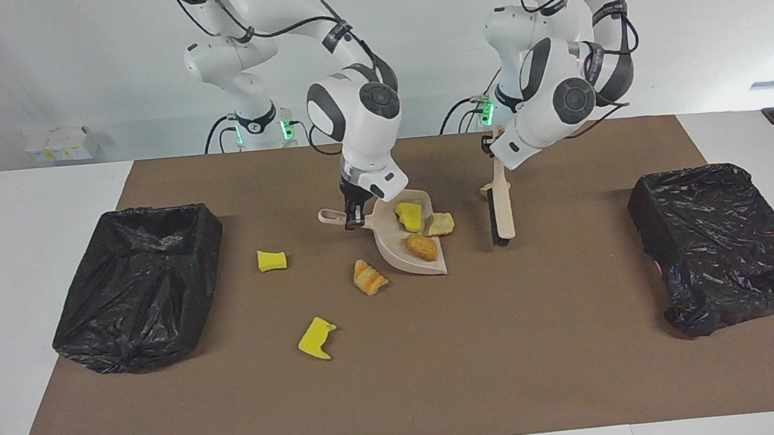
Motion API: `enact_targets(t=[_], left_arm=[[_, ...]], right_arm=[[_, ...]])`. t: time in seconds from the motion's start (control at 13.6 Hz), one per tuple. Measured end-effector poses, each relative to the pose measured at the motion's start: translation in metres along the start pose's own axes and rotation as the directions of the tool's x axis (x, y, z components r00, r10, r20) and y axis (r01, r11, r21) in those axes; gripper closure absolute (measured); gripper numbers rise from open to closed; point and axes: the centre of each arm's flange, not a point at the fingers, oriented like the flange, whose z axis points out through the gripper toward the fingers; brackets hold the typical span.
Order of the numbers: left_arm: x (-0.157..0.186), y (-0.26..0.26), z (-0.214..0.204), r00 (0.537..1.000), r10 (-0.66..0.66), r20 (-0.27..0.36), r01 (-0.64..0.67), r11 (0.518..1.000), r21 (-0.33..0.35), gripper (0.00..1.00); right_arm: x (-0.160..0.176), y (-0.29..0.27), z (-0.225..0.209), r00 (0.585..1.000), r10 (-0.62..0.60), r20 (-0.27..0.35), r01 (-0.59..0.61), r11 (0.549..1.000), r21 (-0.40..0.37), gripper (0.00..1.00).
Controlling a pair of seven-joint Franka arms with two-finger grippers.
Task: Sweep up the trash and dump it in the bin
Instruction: 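Pull the brush back with the left gripper toward the robot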
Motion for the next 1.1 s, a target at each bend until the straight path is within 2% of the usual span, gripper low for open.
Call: enact_targets(t=[0.29, 0.59, 0.81, 1.1], left_arm=[[-0.035, -0.034, -0.010, 0.992, -0.127, -0.015, 0.126, 0.992, -0.029, 0.73], [-0.071, -0.027, 0.019, 0.973, -0.231, -0.019, 0.231, 0.973, 0.001, 0.73], [-0.093, -0.007, 0.051, 0.955, -0.286, -0.072, 0.290, 0.956, 0.043, 0.73], [-0.093, -0.008, 0.081, 0.944, -0.314, -0.105, 0.319, 0.947, 0.032, 0.73]], right_arm=[[0.000, 0.000, 0.000, 1.000, 0.000, 0.000, 0.000, 1.000, 0.000, 0.69], [0.000, 0.000, 0.000, 1.000, 0.000, 0.000, 0.000, 1.000, 0.000, 0.69], [0.000, 0.000, 0.000, 1.000, 0.000, 0.000, 0.000, 1.000, 0.000, 0.69], [0.000, 0.000, 0.000, 1.000, 0.000, 0.000, 0.000, 1.000, 0.000, 0.69]])
